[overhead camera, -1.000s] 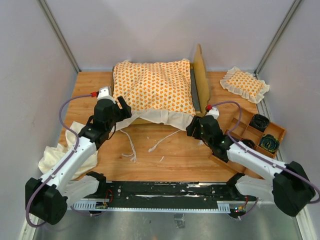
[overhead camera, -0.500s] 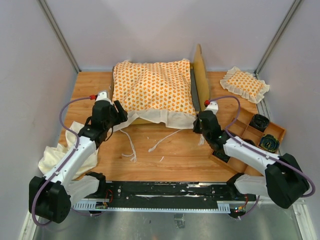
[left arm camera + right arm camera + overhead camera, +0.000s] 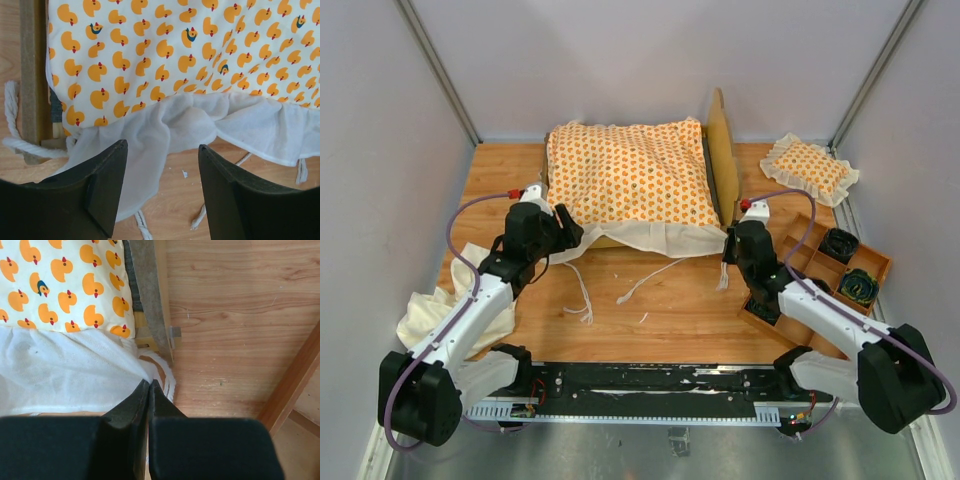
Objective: Set up the pet bed
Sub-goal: Adjust the mattress on the bed frame.
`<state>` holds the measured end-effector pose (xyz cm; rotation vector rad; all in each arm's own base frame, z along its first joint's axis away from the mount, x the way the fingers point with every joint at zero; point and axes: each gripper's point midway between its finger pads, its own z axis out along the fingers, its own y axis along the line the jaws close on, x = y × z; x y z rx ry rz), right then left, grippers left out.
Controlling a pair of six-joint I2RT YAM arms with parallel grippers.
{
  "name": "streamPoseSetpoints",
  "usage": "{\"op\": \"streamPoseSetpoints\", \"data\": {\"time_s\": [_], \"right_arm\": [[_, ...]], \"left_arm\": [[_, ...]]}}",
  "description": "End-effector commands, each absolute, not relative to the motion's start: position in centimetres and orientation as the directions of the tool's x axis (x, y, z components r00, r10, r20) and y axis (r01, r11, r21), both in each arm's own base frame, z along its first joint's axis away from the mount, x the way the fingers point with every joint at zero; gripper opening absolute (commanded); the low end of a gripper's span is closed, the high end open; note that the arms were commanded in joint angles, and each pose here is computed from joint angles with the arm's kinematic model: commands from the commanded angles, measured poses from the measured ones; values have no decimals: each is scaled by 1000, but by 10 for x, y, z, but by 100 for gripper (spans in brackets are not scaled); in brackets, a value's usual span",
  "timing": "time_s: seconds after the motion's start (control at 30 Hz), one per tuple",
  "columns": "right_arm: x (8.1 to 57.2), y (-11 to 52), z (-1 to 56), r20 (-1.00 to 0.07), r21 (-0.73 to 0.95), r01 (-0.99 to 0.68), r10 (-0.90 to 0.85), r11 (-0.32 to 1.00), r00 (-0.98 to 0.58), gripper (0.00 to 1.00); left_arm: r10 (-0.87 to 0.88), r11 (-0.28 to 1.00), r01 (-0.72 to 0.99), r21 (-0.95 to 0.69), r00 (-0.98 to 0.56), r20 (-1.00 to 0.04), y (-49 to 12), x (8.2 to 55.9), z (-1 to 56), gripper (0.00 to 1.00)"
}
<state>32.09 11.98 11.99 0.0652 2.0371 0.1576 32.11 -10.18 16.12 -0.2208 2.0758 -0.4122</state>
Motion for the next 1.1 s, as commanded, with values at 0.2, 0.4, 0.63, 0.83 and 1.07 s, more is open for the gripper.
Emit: {"op": "streamPoseSetpoints", "data": {"time_s": [0.2, 0.4, 0.63, 0.83, 1.07], "right_arm": [[320, 105, 137, -855, 31, -13, 20, 999, -519, 24], [291, 127, 172, -842, 127, -75, 67, 989, -535, 41], [284, 209, 200, -884, 226, -244, 93, 943, -458, 54], [303, 270, 191, -871, 182, -290, 17, 940, -492, 58], [321, 306, 153, -831, 166, -266, -11, 949, -556, 60]], "left_arm": [[-269, 890, 183, -417, -528, -806, -129, 318, 171, 65], [-240, 902, 191, -388, -524, -817, -132, 314, 166, 65], [-222, 920, 161, -357, -536, -814, -134, 311, 148, 67], [-288, 925, 85, -372, -482, -827, -122, 317, 142, 70], [-306, 920, 75, -384, -474, -825, -126, 328, 140, 73]]}}
